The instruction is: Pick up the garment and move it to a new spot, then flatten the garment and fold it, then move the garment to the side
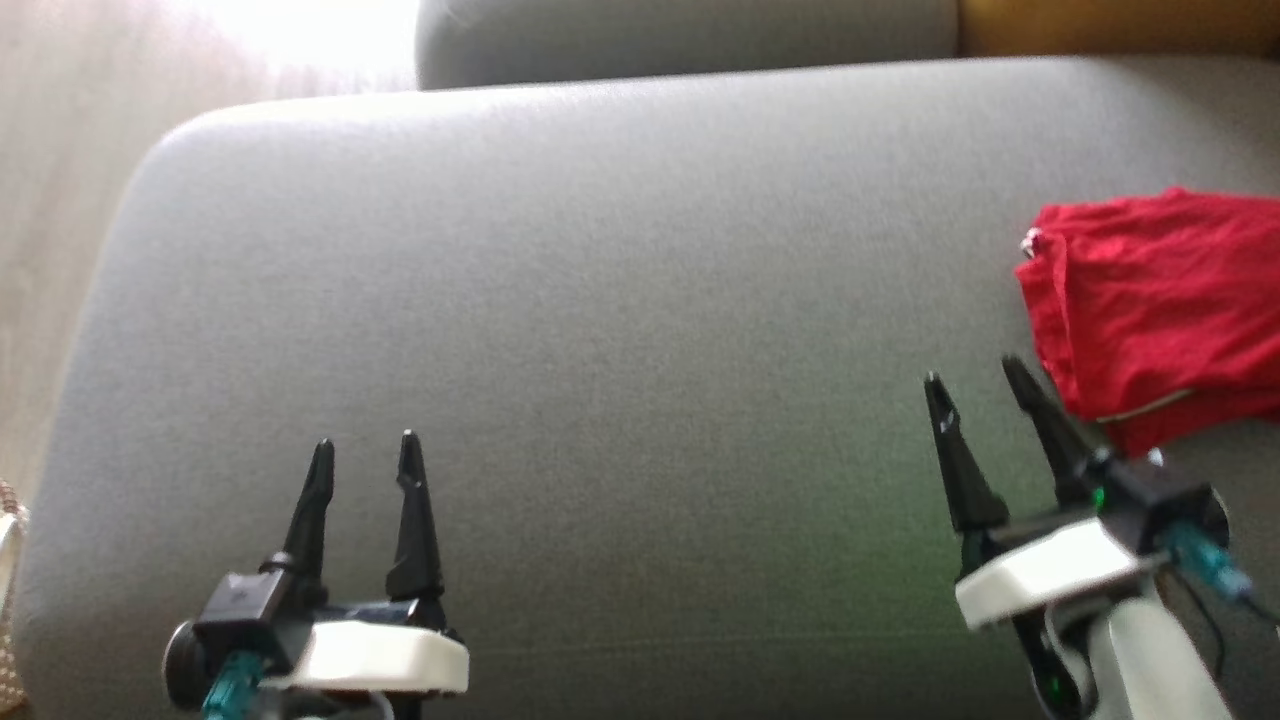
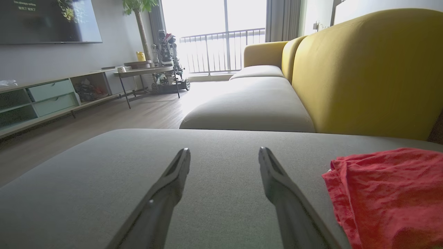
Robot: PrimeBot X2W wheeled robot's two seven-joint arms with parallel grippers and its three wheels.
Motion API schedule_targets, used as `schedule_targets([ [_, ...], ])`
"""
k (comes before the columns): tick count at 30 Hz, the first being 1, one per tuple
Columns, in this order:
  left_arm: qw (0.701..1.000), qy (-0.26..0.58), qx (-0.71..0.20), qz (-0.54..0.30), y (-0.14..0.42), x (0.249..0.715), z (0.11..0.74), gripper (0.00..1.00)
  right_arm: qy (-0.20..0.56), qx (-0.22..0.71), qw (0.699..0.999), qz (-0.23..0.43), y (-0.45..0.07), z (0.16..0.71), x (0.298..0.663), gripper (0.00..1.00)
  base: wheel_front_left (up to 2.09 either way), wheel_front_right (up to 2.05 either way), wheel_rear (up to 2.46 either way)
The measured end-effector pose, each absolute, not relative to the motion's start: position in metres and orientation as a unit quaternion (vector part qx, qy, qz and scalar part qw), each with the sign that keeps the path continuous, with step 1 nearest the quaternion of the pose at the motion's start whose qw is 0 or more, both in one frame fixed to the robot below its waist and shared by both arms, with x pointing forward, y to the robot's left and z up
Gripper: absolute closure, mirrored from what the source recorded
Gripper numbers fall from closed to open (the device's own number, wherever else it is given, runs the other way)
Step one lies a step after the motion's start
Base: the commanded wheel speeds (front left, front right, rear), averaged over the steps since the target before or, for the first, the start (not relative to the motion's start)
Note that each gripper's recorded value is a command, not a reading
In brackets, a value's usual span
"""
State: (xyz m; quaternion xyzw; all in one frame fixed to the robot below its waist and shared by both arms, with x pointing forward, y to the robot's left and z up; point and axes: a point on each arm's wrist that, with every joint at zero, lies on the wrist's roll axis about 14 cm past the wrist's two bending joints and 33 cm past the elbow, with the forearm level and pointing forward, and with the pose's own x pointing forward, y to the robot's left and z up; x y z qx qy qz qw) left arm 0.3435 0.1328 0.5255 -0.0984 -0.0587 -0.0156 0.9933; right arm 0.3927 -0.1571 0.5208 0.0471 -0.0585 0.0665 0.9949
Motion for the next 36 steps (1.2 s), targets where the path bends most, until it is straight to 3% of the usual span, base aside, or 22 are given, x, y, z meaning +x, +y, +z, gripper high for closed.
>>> schedule_targets([
  [7,0.995,-0.067,-0.074,0.005,0.147,0.322,0.528,0.0,-0.048,0.059,0.994,0.074,-0.151,0.513,0.364,0.0,0.0,0.0,0.0],
  [23,0.996,-0.062,-0.067,-0.005,0.145,0.317,0.523,0.0,-0.054,0.082,0.993,0.068,-0.153,0.517,0.355,0.0,0.0,0.0,0.0],
  [24,0.996,-0.059,-0.063,-0.004,0.146,0.316,0.521,1.0,-0.052,0.083,0.993,0.068,-0.153,0.516,0.355,1.0,0.0,0.0,0.0],
  [31,0.998,0.02,-0.062,0.005,0.148,0.299,0.472,1.0,0.031,0.09,0.994,0.058,-0.155,0.463,0.335,1.0,0.0,0.0,0.0],
  [36,0.995,0.028,-0.092,0.01,0.15,0.301,0.47,1.0,0.035,0.118,0.991,0.049,-0.158,0.462,0.335,1.0,0.0,0.0,0.0],
])
